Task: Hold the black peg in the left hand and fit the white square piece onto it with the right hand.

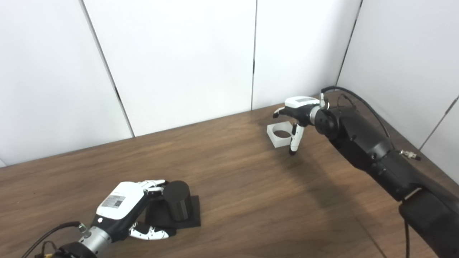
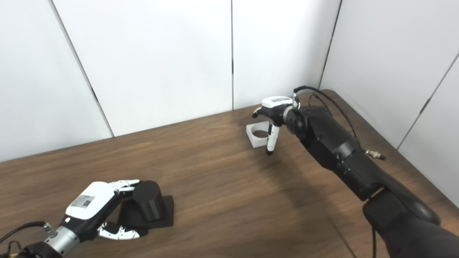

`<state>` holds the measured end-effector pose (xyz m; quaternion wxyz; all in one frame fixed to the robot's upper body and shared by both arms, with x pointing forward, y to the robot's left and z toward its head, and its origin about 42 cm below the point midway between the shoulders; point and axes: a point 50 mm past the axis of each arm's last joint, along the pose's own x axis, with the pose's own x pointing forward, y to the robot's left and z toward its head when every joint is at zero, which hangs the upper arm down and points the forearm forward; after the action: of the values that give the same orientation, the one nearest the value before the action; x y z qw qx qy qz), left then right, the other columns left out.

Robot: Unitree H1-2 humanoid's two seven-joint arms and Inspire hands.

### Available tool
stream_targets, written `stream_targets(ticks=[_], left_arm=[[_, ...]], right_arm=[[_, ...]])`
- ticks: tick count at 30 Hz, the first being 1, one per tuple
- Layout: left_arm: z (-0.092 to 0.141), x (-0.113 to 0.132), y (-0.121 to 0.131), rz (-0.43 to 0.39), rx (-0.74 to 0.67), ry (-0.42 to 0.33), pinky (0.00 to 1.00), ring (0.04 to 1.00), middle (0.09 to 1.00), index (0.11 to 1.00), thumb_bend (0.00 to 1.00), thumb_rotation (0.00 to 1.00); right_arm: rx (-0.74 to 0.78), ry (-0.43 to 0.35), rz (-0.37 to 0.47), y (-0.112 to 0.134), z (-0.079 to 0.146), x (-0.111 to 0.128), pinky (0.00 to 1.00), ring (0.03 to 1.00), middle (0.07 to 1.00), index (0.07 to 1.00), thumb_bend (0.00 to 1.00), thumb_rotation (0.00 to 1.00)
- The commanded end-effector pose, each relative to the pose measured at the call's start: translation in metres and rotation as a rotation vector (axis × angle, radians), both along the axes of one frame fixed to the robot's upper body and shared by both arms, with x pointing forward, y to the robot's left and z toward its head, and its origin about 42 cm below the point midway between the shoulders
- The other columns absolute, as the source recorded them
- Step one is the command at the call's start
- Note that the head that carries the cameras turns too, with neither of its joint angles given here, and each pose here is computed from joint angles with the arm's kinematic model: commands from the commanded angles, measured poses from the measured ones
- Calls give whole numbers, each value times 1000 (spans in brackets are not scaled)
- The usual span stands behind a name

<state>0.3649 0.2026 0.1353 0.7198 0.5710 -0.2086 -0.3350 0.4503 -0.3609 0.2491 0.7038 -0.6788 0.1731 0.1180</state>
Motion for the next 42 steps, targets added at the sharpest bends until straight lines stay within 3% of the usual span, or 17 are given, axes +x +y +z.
stream_targets(ticks=[1, 11, 17, 30, 42], left_arm=[[-38, -26, 17, -40, 164, 150, 760, 842, 862, 597, 929, 167], [-37, -28, 18, -41, 169, 152, 755, 843, 861, 601, 929, 156], [-35, -27, 18, -40, 161, 147, 749, 838, 863, 600, 931, 157], [-34, -27, 15, -34, 169, 155, 762, 851, 876, 604, 913, 176], [-34, -27, 12, -33, 156, 143, 764, 844, 868, 589, 925, 169]], right_arm=[[-25, -89, 0, -4, 28, 9, 876, 915, 932, 876, 954, 154], [-36, -52, -28, -12, 11, 15, 823, 904, 921, 855, 927, 172], [-24, -29, -28, -14, -1, 18, 773, 874, 899, 775, 893, 196], [25, 4, -2, 0, -12, 22, 867, 890, 882, 725, 861, 172], [2, 27, 32, 19, -16, 31, 830, 888, 864, 725, 854, 199]])
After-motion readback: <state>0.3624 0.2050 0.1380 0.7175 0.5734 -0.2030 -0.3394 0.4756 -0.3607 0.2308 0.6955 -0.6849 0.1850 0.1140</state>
